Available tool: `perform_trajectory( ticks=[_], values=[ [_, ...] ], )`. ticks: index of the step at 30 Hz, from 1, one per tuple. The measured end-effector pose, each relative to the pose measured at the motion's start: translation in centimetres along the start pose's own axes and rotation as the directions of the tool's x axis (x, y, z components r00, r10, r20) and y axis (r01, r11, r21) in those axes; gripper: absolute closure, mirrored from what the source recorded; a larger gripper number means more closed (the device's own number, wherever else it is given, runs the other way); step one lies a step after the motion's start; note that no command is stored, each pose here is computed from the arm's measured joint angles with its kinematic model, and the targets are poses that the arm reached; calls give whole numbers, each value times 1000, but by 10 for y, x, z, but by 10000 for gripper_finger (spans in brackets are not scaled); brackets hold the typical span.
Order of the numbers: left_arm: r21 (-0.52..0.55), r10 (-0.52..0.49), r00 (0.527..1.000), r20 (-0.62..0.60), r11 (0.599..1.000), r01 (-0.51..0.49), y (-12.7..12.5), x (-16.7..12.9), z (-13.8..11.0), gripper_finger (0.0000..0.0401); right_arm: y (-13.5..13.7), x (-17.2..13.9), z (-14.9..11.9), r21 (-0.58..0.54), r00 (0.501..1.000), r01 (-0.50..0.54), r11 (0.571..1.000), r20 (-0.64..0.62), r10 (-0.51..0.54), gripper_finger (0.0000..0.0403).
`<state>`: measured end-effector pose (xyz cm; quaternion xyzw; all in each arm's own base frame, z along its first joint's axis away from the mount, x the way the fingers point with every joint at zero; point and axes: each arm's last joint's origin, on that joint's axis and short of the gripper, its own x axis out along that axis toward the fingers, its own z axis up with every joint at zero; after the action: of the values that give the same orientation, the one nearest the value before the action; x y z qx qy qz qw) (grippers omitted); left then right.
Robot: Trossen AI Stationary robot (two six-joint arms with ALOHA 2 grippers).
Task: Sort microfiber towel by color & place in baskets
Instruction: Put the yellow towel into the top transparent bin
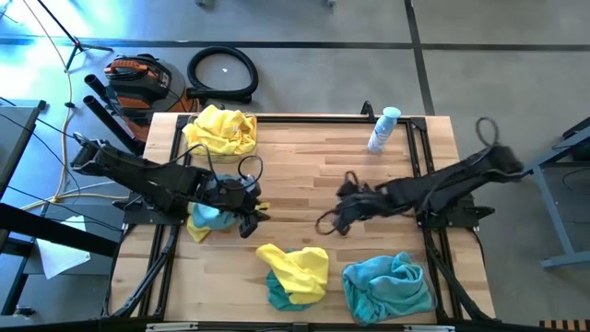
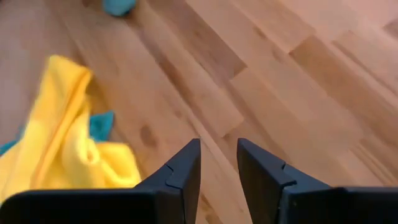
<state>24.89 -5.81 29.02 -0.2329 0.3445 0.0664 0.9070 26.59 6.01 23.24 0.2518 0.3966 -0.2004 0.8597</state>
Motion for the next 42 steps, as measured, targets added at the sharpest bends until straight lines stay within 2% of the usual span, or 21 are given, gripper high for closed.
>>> perform_trajectory(
  ticks=[6,9,12,18,23,25,27,32,38,42],
  values=[
    [32,61,998,1,998,-61,-24,6,17,249,-48,-18,-16,8,997,-82,997,6,82,304],
    [63,110,994,-22,992,-109,-40,22,25,249,-64,-27,-21,-19,993,-115,993,8,115,304],
    [143,167,983,-73,977,-156,-53,47,31,249,-74,-34,-24,-62,990,-136,989,15,137,304],
    [393,255,951,-174,904,-171,-69,106,24,249,-85,-45,-21,-154,988,-145,977,29,151,304],
    [526,307,919,-247,839,-139,-72,150,3,249,-89,-45,-21,-184,992,-123,975,17,128,304],
    [548,294,910,-292,832,-93,-71,162,-4,249,-91,-45,-22,-188,993,-115,975,3,117,304],
    [535,239,914,-329,844,-28,-74,172,-7,249,-93,-45,-24,-191,995,-101,976,-24,98,304],
    [495,108,949,-298,867,57,-84,179,-3,255,-98,-45,-30,-224,995,-67,972,-89,48,304],
    [486,75,952,-298,870,84,-85,182,-3,267,-99,-45,-32,-251,994,-61,966,-101,36,304],
    [479,66,939,-339,871,112,-82,197,-13,270,-98,-45,-31,-269,994,-64,961,-98,38,304]
  ],
)
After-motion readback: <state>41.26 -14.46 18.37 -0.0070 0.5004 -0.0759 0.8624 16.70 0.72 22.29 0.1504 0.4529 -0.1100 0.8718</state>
